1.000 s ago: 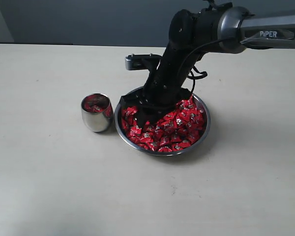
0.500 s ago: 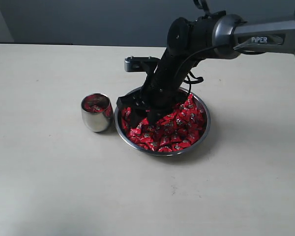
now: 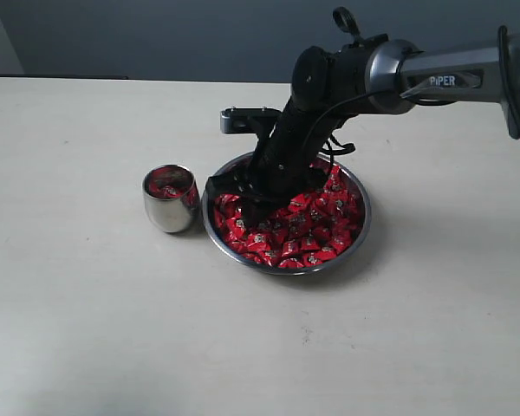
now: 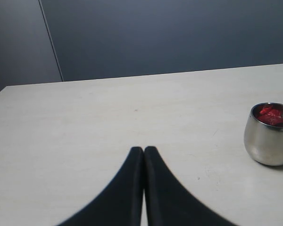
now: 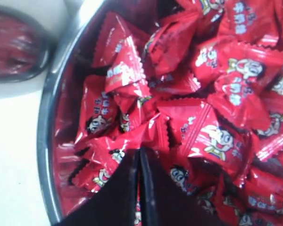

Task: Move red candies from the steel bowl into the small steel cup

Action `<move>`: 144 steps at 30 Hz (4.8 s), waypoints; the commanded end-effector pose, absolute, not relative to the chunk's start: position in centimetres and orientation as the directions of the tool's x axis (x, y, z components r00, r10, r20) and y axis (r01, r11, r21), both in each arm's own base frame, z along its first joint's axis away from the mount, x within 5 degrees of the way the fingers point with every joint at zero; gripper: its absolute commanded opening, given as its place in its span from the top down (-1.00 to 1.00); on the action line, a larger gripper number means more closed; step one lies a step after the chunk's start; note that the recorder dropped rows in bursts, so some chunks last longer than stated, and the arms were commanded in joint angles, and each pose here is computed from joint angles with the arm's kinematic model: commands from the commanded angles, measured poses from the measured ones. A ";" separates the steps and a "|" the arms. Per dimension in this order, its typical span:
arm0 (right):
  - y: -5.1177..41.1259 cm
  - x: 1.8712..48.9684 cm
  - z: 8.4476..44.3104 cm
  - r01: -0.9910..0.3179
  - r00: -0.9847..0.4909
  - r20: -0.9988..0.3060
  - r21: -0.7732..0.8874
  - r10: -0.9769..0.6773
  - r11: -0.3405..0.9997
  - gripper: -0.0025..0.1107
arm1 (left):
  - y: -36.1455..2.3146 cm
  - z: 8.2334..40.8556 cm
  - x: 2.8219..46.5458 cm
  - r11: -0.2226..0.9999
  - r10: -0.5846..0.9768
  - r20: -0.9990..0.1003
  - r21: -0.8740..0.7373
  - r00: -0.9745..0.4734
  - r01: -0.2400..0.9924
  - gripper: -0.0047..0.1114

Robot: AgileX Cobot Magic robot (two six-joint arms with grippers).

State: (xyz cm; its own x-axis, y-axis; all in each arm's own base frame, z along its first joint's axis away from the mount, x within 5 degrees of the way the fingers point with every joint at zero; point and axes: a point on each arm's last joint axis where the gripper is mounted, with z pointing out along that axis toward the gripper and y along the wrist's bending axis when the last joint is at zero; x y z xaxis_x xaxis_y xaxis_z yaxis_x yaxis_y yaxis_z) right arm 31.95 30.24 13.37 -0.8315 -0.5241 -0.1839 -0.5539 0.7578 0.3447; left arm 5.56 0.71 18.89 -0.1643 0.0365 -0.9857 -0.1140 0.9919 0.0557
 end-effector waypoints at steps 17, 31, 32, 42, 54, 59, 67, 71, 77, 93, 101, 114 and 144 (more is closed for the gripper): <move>29.7 32.1 16.3 -0.613 -0.789 -0.273 0.287 -0.550 0.736 0.97 | 0.7 19.2 5.5 0.992 0.038 -0.988 0.056 -0.150 -0.117 0.91; 29.2 32.3 17.5 -0.649 -0.755 -0.309 0.229 -0.578 0.725 0.97 | 0.7 19.2 5.5 0.992 0.038 -0.988 0.056 -0.150 -0.117 0.91; 29.2 32.3 17.5 -0.650 -0.754 -0.311 0.227 -0.579 0.725 0.97 | 0.7 19.2 5.5 0.992 0.038 -0.988 0.056 -0.150 -0.117 0.91; 29.2 32.4 17.5 -0.652 -0.751 -0.317 0.222 -0.579 0.725 0.97 | 0.7 19.2 5.5 0.992 0.038 -0.988 0.056 -0.150 -0.117 0.91; 29.2 32.3 17.4 -0.652 -0.753 -0.302 0.225 -0.585 0.724 0.97 | 0.7 19.2 5.5 0.992 0.038 -0.988 0.056 -0.150 -0.117 0.91; 29.0 31.9 17.3 -0.653 -0.756 -0.257 0.234 -0.602 0.720 0.97 | 0.7 19.2 5.5 0.992 0.038 -0.988 0.056 -0.150 -0.117 0.91; 29.1 32.0 17.4 -0.654 -0.754 -0.275 0.233 -0.596 0.720 0.97 | 0.7 19.2 5.5 0.992 0.038 -0.988 0.056 -0.150 -0.117 0.91; 29.1 32.0 17.4 -0.654 -0.754 -0.279 0.232 -0.594 0.720 0.97 | 0.7 19.2 5.5 0.992 0.038 -0.988 0.056 -0.150 -0.117 0.91; 29.3 32.3 17.3 -0.657 -0.748 -0.312 0.228 -0.585 0.718 0.97 | 0.7 19.2 5.5 0.992 0.038 -0.988 0.056 -0.150 -0.117 0.91; 29.6 32.4 16.4 -0.644 -0.762 -0.299 0.254 -0.574 0.722 0.97 | 0.7 19.2 5.5 0.992 0.038 -0.988 0.056 -0.150 -0.117 0.91; 29.7 31.8 20.1 -0.632 -0.768 -0.375 0.309 -0.519 0.711 0.97 | 0.7 19.2 5.5 0.992 0.038 -0.988 0.056 -0.150 -0.117 0.91; 36.5 31.9 20.9 -0.764 -0.642 -0.449 0.297 -0.622 0.573 0.97 | 0.7 19.2 5.5 0.992 0.038 -0.988 0.056 -0.150 -0.117 0.91; 31.0 35.8 19.8 -0.637 -0.771 -0.253 0.303 -0.585 0.709 0.27 | 0.7 19.2 5.5 0.992 0.038 -0.988 0.056 -0.150 -0.117 0.91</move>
